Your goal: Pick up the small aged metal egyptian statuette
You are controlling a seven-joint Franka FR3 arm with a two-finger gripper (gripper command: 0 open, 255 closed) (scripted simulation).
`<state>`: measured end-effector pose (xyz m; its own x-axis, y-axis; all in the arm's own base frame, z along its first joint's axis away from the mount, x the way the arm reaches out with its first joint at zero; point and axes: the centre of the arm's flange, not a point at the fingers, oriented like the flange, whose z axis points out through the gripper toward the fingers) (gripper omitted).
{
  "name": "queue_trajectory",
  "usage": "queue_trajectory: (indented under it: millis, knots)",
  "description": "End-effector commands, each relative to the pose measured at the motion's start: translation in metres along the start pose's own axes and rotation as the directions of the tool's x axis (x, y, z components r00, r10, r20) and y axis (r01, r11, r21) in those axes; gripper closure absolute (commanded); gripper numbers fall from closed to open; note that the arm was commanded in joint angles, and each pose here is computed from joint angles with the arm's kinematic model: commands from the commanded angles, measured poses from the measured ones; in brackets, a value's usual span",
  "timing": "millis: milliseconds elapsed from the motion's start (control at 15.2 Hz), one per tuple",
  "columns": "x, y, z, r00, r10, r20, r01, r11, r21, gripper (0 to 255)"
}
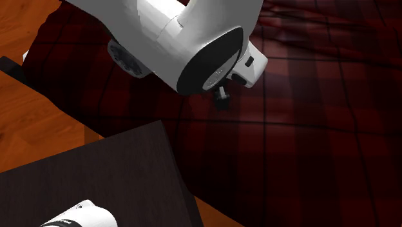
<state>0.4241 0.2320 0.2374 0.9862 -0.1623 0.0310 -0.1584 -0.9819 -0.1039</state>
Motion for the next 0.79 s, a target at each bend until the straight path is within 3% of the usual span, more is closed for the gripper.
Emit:
queue_trajectory:
  millis: [0,330,726]
  knots:
    - [0.007,-0.013,0.025,1.0,0.018,-0.008,-0.018,1.0,0.008,0]
    - [0.027,-0.042,0.078,0.998,0.06,-0.024,-0.059,0.998,0.026,0]
    - [0.028,-0.041,0.109,0.998,0.063,-0.025,-0.062,0.998,0.027,0]
